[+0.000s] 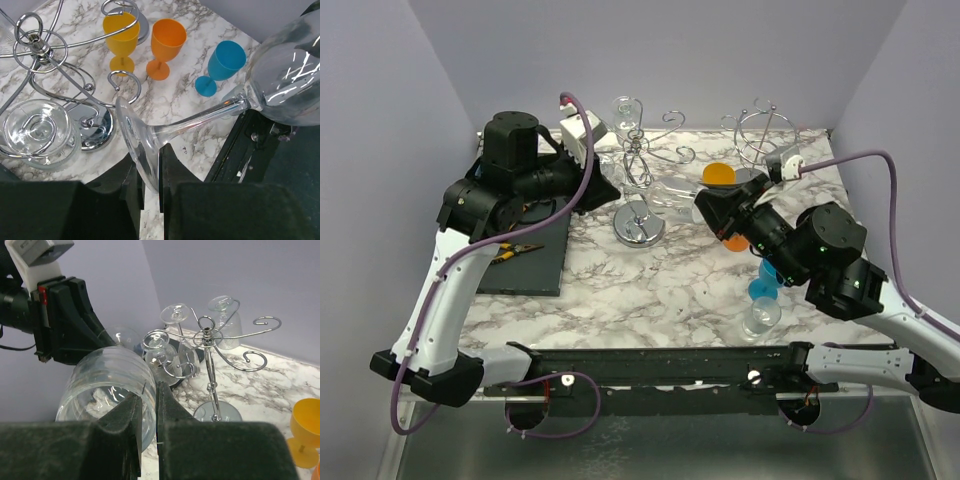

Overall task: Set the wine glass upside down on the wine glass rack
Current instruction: Turn the wine glass upside down at the wine rack.

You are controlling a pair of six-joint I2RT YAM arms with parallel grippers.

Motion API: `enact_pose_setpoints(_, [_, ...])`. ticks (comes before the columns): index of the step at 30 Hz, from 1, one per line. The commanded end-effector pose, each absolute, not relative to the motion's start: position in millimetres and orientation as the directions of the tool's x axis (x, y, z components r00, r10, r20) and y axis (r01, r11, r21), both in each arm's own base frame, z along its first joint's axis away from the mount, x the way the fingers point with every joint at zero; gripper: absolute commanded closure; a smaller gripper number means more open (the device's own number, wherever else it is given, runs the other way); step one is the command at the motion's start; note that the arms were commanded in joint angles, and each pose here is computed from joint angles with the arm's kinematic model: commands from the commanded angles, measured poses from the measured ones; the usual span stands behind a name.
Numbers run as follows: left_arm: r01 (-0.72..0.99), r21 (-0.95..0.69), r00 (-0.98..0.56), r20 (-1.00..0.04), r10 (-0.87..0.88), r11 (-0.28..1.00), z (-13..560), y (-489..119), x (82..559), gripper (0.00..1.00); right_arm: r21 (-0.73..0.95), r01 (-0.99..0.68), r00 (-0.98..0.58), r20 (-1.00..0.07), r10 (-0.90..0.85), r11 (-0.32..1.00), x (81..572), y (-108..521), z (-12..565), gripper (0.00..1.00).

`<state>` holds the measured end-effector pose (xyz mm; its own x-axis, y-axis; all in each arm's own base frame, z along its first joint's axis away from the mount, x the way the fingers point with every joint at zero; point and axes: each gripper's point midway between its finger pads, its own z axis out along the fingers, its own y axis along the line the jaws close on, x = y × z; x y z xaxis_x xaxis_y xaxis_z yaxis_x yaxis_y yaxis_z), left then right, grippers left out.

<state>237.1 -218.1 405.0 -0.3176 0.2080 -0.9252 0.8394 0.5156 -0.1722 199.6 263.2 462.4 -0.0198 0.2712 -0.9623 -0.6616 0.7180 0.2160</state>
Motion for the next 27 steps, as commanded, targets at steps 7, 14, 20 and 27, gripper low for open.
enact_pose_setpoints(7, [0.853,0.161,-0.002,-0.95,0.313,0.496,443.2,-206.0,252.6,0.97,0.257,-0.683,-0.131,-0.964,0.231,0.684,187.8,267.9,438.4,0.2])
enact_pose_setpoints(14, [0.772,0.518,0.352,-0.832,0.429,0.369,454.3,-191.8,244.0,1.0,0.207,-0.748,-0.257,-0.966,0.011,0.631,152.6,250.9,392.4,0.0])
enact_pose_setpoints(20, [0.66,0.695,0.552,-0.705,0.445,0.284,457.8,-186.2,228.8,1.0,0.183,-0.791,-0.261,-0.964,-0.052,0.583,137.5,245.0,399.3,0.0])
enact_pose_setpoints(27, [0.501,0.846,0.724,-0.524,0.449,0.181,452.1,-184.8,217.7,1.0,0.175,-0.867,-0.204,-0.979,-0.013,0.467,145.1,305.0,407.2,0.0])
